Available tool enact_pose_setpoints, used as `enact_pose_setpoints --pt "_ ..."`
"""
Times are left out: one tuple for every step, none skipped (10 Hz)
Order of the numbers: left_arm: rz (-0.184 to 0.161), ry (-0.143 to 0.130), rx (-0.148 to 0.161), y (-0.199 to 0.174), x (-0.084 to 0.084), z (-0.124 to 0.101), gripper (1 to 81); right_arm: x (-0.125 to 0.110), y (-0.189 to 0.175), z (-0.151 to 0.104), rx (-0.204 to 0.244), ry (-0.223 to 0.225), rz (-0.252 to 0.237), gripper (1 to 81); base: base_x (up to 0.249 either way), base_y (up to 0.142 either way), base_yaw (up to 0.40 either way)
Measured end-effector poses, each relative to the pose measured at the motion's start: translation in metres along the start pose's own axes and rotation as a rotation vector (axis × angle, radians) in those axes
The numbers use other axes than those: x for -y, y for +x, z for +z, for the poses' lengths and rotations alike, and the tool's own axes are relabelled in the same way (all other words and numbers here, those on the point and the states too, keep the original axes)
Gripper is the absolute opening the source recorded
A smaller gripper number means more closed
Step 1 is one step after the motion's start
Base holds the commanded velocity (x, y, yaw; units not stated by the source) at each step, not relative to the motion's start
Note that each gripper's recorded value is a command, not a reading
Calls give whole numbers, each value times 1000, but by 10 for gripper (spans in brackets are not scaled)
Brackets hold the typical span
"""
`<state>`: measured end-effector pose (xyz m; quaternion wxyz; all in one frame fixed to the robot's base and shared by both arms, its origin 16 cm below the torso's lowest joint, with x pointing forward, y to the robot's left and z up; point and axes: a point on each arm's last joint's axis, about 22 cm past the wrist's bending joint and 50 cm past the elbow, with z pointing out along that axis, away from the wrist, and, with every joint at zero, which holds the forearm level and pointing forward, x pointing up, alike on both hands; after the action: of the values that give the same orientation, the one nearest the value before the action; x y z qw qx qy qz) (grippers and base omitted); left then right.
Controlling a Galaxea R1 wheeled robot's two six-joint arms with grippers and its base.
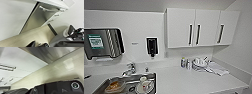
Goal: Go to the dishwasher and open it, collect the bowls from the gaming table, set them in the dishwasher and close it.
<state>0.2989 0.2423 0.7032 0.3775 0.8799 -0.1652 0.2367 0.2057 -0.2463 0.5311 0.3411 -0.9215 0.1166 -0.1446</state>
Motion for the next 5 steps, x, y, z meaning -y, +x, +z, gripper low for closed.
enact_pose_setpoints --pt "9 -5 7 3 1 -5 811 -12 6 -1 4 -19 19 811 0 0 0" --pt "18 -3 11 8 8 -8 811 -25 19 -4 -1 -41 31 811 0 0 0" --pt "20 -1 18 10 15 -7 811 -31 28 -3 -1 -47 50 811 0 0 0" --pt "22 -2 23 13 23 -3 811 -31 32 4 7 -42 65 811 0 0 0" --pt "19 -2 30 14 31 4 811 -32 31 10 20 -39 84 811 0 0 0"
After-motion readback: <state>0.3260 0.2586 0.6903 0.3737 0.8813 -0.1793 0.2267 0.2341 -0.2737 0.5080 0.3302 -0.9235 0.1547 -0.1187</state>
